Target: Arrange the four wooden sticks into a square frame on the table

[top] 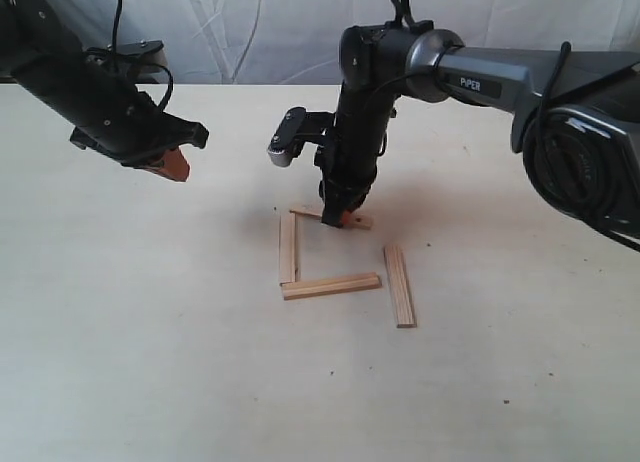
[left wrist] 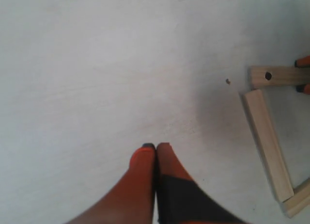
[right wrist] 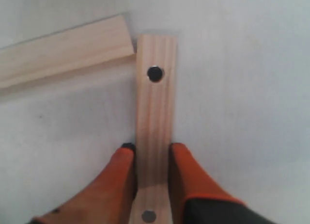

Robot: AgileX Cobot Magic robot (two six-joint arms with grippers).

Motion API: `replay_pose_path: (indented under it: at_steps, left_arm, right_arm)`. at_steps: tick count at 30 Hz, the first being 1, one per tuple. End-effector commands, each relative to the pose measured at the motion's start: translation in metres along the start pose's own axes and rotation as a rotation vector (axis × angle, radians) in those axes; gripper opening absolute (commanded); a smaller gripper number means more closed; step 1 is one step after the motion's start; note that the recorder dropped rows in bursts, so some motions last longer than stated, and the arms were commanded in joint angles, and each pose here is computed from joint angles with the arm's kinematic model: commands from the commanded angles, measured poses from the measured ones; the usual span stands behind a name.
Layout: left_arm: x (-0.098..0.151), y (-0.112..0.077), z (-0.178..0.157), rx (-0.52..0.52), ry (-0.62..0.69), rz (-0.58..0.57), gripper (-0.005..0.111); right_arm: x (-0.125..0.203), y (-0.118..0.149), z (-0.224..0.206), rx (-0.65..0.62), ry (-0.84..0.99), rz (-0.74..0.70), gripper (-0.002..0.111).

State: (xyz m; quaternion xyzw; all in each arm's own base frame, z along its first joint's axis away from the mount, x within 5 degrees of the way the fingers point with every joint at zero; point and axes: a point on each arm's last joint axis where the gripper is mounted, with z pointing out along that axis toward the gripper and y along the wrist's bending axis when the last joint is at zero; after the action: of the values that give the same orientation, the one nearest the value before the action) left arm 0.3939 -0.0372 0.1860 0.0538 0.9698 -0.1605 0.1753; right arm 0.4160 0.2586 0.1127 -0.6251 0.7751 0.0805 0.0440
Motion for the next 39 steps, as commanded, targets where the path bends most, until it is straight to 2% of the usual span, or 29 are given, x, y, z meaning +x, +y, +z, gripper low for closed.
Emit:
replay_pose_path:
  at_steps: [1,3,7,12,16,21,24,27,30,33,35,39]
  left_arm:
    - [-0.001,-0.002,-0.002,0.007,-0.004,0.007,0.000]
    - [-0.001,-0.002,-0.002,0.007,-0.004,0.007,0.000]
    - [-0.002,-0.002,-0.002,0.009,-0.005,0.019,0.000]
    - [-0.002,-0.002,-0.002,0.009,-0.007,0.019,0.000]
    - [-0.002,-0.002,-0.002,0.008,-0.008,0.019,0.000]
    - [-0.002,-0.002,-0.002,0.005,-0.014,0.020,0.000]
    - [-0.006,0.000,-0.002,-0.012,-0.050,0.024,0.000]
    - [-0.009,0.000,-0.002,-0.019,-0.081,0.049,0.000]
    - [-0.007,-0.002,-0.003,-0.001,-0.063,0.046,0.000]
    - [0.005,-0.013,-0.002,0.009,-0.047,0.037,0.000]
    - [0.017,-0.021,-0.004,-0.009,-0.064,0.050,0.000]
    - [0.041,-0.027,-0.026,-0.058,-0.198,-0.030,0.000]
  right_arm:
    - [0.003,-0.001,0.009,0.019,0.057,-0.144,0.015]
    - [0.005,-0.006,0.009,0.065,0.075,-0.183,0.019]
    - [0.003,-0.013,0.008,0.146,0.072,-0.281,0.020]
    - [0.002,-0.014,0.008,0.159,0.063,-0.295,0.020]
    - [0.002,-0.014,0.008,0.161,0.062,-0.303,0.041]
    - [-0.002,-0.012,0.000,0.158,0.021,-0.267,0.041]
    - [-0.007,-0.007,-0.040,0.201,-0.035,-0.096,0.041]
    - [-0.001,0.002,-0.075,0.201,-0.013,0.175,0.041]
    - [0.014,0.001,-0.089,0.203,0.026,0.463,0.041]
    - [0.032,0.001,-0.091,0.184,0.027,0.743,0.040]
    - [0.045,0.005,-0.085,0.160,0.059,0.835,0.040]
    - [0.069,0.033,-0.070,0.068,0.156,0.922,0.040]
